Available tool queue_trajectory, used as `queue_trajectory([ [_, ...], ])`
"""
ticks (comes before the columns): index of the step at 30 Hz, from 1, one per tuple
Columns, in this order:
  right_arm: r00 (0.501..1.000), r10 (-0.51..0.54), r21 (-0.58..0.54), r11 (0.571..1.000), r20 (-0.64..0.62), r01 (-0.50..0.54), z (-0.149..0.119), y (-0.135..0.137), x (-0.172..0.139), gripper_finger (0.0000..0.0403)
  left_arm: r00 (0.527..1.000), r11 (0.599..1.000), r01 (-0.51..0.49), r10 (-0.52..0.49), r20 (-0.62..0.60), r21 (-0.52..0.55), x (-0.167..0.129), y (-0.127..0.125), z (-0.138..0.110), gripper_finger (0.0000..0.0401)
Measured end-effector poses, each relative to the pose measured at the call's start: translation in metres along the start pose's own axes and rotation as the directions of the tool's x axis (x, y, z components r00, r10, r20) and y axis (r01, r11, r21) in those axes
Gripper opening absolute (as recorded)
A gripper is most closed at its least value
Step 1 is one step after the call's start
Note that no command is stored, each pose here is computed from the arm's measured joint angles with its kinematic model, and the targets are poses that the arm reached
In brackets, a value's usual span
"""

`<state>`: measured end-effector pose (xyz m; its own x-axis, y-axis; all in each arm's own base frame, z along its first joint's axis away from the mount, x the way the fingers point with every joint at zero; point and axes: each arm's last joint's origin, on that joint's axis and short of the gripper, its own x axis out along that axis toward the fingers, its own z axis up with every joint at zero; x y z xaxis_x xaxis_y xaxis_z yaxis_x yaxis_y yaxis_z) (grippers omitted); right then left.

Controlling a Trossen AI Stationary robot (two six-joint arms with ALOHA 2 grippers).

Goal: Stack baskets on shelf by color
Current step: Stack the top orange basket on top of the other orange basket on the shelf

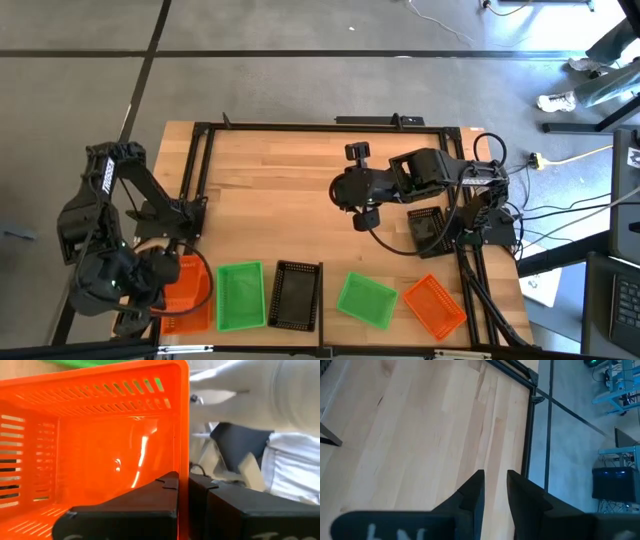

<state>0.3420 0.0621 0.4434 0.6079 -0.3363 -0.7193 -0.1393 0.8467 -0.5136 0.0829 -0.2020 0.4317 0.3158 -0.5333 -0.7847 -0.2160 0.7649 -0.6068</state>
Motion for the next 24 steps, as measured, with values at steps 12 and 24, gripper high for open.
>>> queue_trajectory([
  [12, 1.0, -0.002, 0.003, 1.0, 0.004, 0.002, 0.0004, -0.0003, 0.0001, 0.0084, 0.997, 0.998, -0.068, 0.068, 0.044, 0.007, 0.0091, 0.0005, 0.0005, 0.0009],
  [24, 1.0, -0.004, 0.005, 1.0, 0.009, 0.004, 0.001, -0.0003, 0.0, 0.0084, 0.998, 0.998, -0.06, 0.061, 0.036, -0.02, 0.0092, -0.0002, 0.0004, 0.0075],
])
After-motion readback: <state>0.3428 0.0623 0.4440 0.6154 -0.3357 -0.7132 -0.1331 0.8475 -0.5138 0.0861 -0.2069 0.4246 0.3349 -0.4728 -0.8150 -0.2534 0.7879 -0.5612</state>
